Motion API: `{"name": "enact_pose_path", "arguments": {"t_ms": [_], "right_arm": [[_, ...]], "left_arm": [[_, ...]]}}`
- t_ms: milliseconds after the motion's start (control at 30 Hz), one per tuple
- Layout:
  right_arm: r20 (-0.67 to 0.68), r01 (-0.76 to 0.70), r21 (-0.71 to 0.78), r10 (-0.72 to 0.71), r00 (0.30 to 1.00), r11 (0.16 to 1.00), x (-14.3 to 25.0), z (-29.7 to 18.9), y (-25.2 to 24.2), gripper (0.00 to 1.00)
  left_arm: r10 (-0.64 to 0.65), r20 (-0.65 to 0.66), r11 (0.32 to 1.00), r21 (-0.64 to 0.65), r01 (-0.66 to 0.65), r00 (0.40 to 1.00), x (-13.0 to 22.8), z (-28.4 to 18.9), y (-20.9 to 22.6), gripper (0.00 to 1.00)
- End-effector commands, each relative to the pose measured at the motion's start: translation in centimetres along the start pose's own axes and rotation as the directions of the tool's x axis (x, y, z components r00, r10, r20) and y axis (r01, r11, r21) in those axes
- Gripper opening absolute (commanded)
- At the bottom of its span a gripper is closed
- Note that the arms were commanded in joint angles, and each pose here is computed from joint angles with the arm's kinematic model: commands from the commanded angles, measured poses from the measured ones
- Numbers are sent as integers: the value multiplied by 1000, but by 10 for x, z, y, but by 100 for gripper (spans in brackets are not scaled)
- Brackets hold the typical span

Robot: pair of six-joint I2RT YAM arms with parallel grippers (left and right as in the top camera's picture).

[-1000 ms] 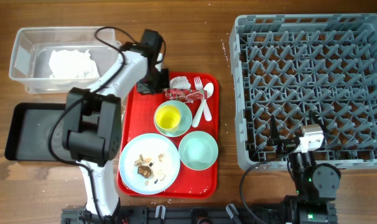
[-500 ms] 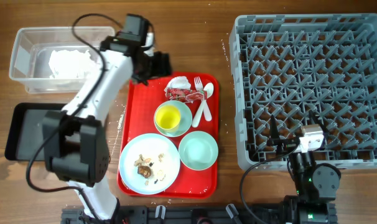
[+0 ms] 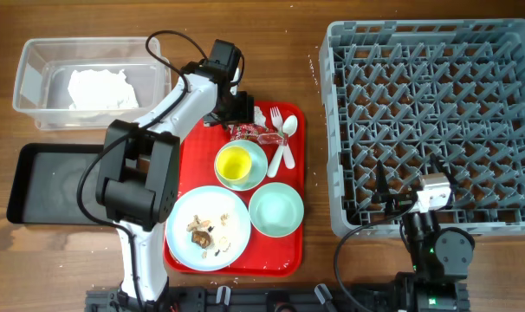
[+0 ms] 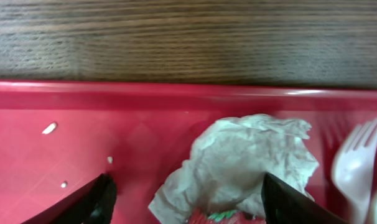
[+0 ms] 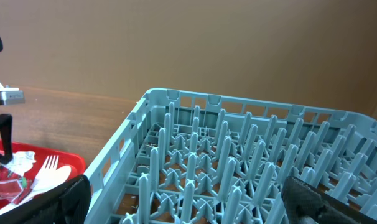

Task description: Sort waste into correct bins and load items into the dishwasher rack

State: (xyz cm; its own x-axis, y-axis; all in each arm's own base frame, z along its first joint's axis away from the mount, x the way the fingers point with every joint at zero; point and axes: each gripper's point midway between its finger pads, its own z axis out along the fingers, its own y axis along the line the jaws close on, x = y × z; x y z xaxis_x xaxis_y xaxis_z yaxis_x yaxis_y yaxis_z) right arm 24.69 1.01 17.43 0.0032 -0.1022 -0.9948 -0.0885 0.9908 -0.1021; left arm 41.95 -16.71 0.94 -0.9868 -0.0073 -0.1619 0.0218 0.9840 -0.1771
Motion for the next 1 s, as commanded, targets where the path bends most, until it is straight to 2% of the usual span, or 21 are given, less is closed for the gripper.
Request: {"name": "enact_pose_path", "arguments": {"t_ms": [0, 100, 167, 200, 333, 567, 700, 967], "right_arm": [[7, 11, 11, -11, 1000, 1000, -1, 0, -2, 100], [7, 11, 11, -11, 1000, 1000, -1, 0, -2, 100], [7, 11, 11, -11, 1000, 1000, -1, 0, -2, 100], [7, 11, 11, -11, 1000, 1000, -1, 0, -2, 100], [7, 11, 11, -11, 1000, 1000, -1, 0, -2, 100], [7, 11, 11, -11, 1000, 1000, -1, 0, -2, 100], [7, 11, 11, -11, 1000, 1000, -1, 0, -2, 100], [7, 11, 11, -11, 1000, 1000, -1, 0, -2, 100]], "left_arm": [[1, -36, 999, -36, -2, 999, 7, 18, 4, 59], [1, -47, 999, -39, -3, 999, 9, 22, 4, 45], [0, -53, 999, -42, -2, 999, 11, 22, 5, 13], [-1, -57, 999, -44, -2, 998, 12, 22, 6, 4], [-37, -31, 998, -57, 35, 999, 7, 5, 9, 4], [-139, 158, 972, -167, 165, 978, -16, -88, 54, 4], [-234, 243, 953, -137, 272, 942, -28, -120, 76, 4], [-316, 362, 927, -81, 367, 877, -42, -165, 103, 4]]}}
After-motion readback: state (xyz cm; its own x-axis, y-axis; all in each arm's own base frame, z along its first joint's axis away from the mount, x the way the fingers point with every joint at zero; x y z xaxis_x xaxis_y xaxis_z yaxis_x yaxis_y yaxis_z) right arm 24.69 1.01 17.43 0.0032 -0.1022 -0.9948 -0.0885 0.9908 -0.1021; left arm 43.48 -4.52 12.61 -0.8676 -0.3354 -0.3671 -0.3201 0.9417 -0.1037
